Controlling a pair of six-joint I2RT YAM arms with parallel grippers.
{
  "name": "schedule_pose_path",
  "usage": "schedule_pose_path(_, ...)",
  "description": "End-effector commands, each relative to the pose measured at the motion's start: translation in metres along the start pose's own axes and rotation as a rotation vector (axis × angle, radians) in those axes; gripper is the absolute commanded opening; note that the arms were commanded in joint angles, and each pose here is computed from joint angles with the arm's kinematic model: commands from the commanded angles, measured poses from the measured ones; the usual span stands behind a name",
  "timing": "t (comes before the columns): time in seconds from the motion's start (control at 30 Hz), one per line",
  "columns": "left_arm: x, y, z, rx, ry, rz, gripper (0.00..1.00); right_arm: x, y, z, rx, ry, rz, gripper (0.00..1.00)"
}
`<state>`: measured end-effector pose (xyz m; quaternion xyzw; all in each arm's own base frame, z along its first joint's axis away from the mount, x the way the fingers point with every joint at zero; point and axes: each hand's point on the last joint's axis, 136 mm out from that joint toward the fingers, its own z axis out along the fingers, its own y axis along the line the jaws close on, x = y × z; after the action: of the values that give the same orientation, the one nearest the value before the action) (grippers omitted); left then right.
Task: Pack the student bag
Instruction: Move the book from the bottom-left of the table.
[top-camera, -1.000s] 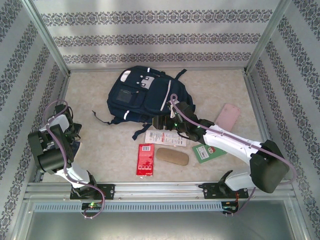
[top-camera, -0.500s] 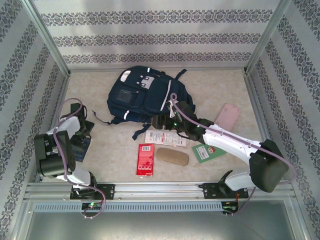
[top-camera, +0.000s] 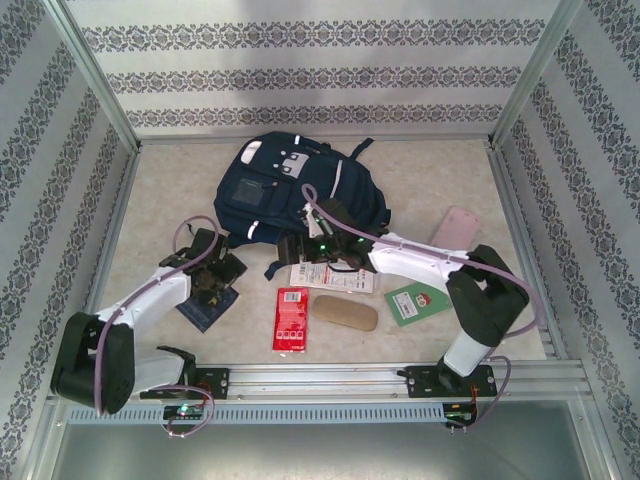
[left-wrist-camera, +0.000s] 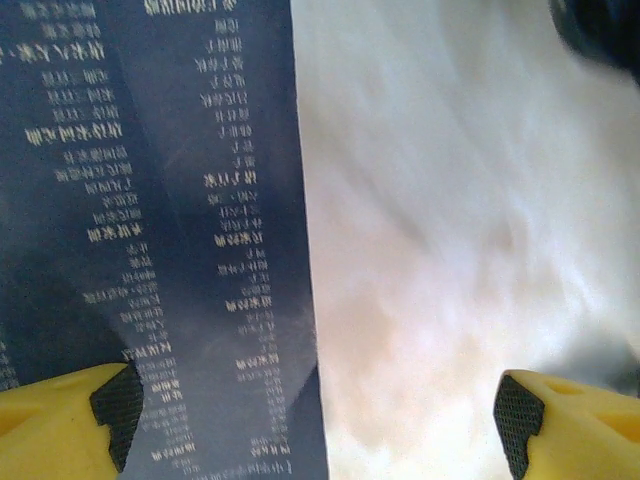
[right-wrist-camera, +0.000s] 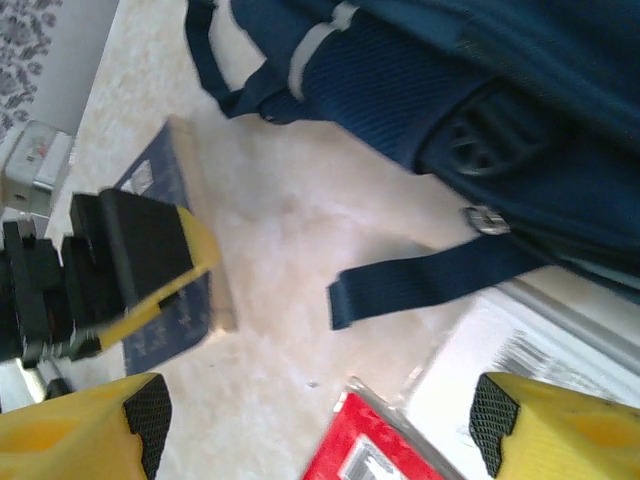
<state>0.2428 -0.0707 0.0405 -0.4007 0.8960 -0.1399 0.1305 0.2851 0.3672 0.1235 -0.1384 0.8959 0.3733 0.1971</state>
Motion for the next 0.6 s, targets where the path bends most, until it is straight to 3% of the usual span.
schedule_pose_path(0.0,0.023,-0.002,-0.019,0.073,0.075,0.082,0.92,0.007,0.022,0.015,-0.077,0.072,-0.007,0.79)
schedule_pose_path(0.17,0.014,0.01,-0.048,0.085,-0.023,0.129,0.94,0.009,0.027,0.042,-0.082,0.13,0.024,0.74)
schedule_pose_path(0.3,0.002,0.03,-0.056,-0.013,-0.067,0.134,0.95,0.009,0.035,0.062,-0.118,0.17,0.054,0.69)
schedule_pose_path(0.57,-0.027,0.072,-0.045,-0.077,-0.065,-0.082,0.92,0.012,0.06,0.104,-0.205,0.26,0.08,0.59)
